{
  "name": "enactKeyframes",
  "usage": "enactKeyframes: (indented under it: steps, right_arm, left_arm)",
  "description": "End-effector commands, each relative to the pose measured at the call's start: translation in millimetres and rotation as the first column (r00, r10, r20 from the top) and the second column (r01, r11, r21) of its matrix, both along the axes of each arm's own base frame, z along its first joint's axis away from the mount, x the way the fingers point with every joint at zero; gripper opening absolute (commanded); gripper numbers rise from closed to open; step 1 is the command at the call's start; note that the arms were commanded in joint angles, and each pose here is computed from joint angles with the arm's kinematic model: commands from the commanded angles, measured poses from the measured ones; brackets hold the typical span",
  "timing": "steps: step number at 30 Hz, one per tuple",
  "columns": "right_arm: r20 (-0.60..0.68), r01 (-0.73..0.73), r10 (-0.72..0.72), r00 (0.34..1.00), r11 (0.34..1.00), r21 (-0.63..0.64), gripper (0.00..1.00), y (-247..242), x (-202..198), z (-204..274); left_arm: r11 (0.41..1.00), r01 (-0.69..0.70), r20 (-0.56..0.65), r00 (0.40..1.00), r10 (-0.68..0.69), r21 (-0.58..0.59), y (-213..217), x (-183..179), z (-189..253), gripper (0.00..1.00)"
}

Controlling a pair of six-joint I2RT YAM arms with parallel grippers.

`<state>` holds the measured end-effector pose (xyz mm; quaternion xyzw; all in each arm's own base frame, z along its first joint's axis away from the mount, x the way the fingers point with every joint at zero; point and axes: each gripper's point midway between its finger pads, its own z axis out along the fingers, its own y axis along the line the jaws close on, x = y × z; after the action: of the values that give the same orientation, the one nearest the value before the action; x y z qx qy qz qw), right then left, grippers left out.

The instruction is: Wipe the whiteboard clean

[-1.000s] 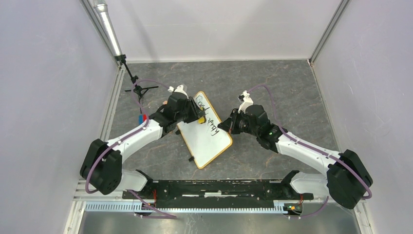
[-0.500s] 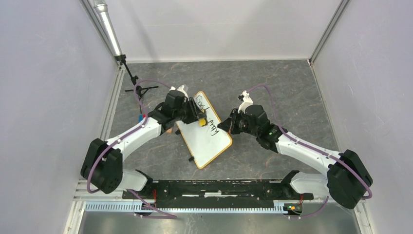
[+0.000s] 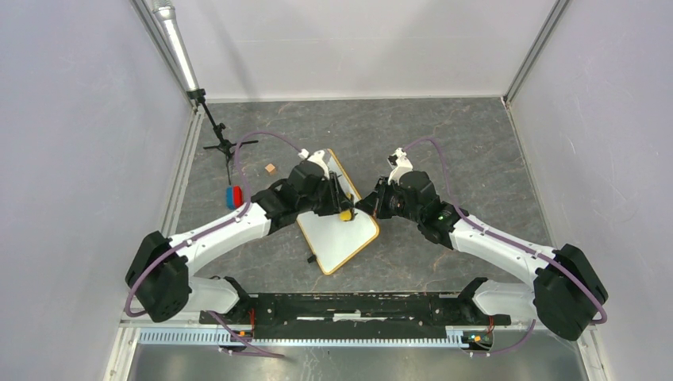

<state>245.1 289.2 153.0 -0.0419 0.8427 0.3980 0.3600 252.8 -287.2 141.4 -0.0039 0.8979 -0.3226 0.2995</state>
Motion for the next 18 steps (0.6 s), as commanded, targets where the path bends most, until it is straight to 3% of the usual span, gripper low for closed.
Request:
enactKeyframes:
  steps: [1,4,8,13,18]
  right_arm:
    - [0.022,-0.111,0.111,0.994,0.994,0.021,0.00,21,-19,10]
    - [0.026,-0.116,0.115,0.993,0.993,0.023,0.00,23,-20,12]
    - [0.030,-0.114,0.113,0.993,0.993,0.014,0.00,22,-19,13]
    - [0.028,-0.114,0.114,0.993,0.993,0.017,0.00,22,-20,12]
    - [0.028,-0.116,0.116,0.993,0.993,0.015,0.00,23,-19,11]
  left_arm:
    - [0.988,0.151,-0.084,0.986,-0.147,0.035,-25,-39,-27,0.21]
    - [0.988,0.116,-0.091,0.990,-0.107,0.100,-7,-22,-40,0.21]
    - [0.993,0.073,-0.185,0.981,-0.055,0.097,22,-9,-67,0.20]
    - [0.983,0.007,-0.189,0.982,0.029,0.185,58,-4,-86,0.20]
    - [0.986,0.011,-0.137,0.991,0.012,0.167,44,-13,-71,0.20]
